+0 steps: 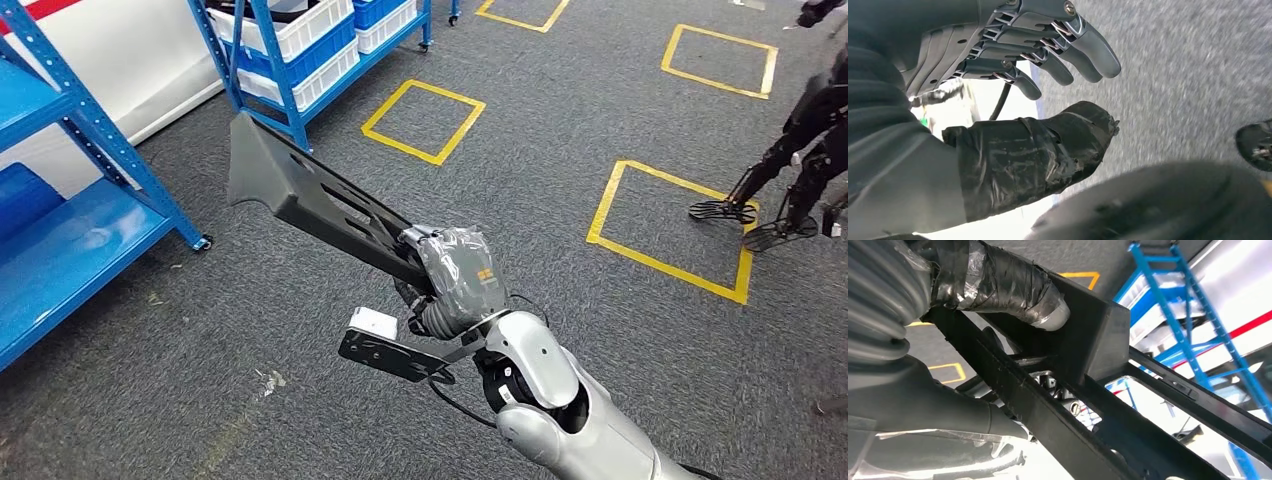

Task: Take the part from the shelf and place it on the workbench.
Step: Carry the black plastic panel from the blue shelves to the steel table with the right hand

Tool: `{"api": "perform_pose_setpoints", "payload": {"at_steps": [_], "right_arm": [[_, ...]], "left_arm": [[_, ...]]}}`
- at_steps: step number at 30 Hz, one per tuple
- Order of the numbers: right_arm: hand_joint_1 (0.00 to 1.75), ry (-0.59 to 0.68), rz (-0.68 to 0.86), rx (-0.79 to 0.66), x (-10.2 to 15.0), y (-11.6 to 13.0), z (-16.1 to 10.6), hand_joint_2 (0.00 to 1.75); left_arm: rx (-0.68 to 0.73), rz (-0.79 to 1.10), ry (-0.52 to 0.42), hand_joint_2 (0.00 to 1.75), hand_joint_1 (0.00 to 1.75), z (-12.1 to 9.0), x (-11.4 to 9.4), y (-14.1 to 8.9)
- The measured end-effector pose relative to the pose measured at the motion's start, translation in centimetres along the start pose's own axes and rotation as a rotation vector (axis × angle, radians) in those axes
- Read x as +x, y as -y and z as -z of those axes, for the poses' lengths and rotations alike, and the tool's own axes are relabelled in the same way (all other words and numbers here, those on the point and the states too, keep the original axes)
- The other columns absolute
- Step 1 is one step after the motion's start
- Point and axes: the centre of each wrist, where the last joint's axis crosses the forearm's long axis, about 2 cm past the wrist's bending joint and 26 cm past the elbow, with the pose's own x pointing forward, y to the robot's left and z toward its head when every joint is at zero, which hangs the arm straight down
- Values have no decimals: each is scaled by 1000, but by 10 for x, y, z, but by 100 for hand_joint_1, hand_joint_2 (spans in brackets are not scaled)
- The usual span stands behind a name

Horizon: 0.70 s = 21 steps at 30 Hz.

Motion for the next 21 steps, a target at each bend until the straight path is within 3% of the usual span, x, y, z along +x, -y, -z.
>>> {"api": "perform_pose_setpoints", "payload": {"at_steps": [21], "right_arm": [[175, -16, -17, 35, -2, 1, -13, 175]], "left_arm": [[3, -9, 7, 175, 0, 0, 2, 1]]}}
